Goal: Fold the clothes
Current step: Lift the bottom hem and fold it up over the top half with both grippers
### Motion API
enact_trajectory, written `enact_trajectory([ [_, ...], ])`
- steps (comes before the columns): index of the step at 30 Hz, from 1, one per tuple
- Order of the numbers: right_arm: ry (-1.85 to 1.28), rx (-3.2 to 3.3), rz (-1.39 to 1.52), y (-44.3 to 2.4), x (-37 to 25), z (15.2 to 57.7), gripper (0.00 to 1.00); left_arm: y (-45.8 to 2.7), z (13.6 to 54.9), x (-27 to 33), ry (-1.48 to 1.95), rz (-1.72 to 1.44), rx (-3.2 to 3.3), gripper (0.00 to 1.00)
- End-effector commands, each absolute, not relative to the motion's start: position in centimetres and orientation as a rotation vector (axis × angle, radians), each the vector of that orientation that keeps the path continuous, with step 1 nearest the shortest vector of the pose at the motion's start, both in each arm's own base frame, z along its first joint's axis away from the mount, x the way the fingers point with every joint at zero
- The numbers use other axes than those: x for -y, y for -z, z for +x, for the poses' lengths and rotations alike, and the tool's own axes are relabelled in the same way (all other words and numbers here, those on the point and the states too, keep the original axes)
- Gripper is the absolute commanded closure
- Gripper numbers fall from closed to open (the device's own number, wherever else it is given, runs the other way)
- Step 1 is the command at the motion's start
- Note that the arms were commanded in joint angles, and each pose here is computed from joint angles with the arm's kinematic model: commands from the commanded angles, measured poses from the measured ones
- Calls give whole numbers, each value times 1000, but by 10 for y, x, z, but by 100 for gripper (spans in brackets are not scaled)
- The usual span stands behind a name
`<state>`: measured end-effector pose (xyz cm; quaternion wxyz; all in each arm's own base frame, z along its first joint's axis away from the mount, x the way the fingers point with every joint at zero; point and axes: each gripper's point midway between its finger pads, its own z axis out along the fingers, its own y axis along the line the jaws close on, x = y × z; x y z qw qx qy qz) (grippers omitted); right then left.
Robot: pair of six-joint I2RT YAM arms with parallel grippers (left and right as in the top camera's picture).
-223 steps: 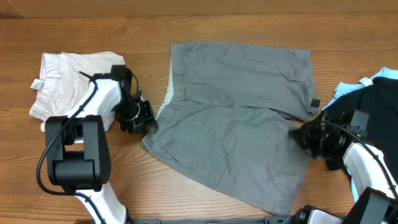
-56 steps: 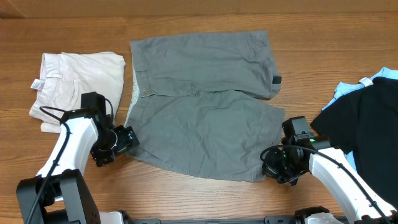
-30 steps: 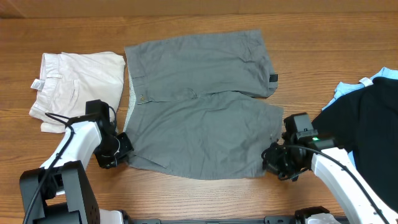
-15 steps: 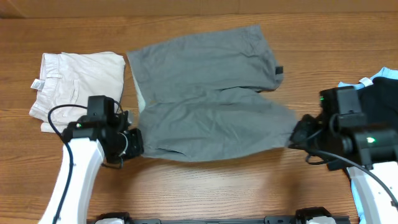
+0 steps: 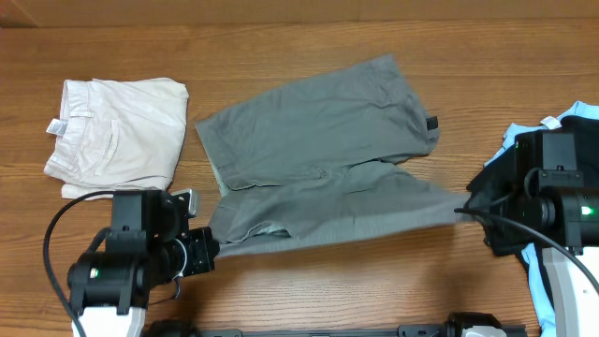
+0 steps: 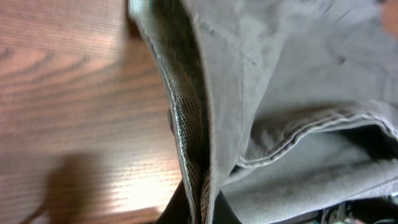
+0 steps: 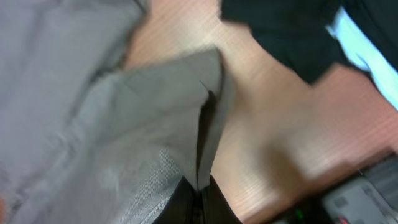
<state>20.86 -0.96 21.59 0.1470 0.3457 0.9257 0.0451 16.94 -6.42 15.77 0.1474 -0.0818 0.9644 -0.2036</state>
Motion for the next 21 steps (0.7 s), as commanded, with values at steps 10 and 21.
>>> enact_trajectory([
  [10, -428, -2399, 789, -226, -7, 362, 96, -169, 238, 43, 481, -491, -2588, 96],
  [21, -572, -2177, 640, -205, -14, 484, 96, -145, 317, 6, 204, -526, -2487, 96],
])
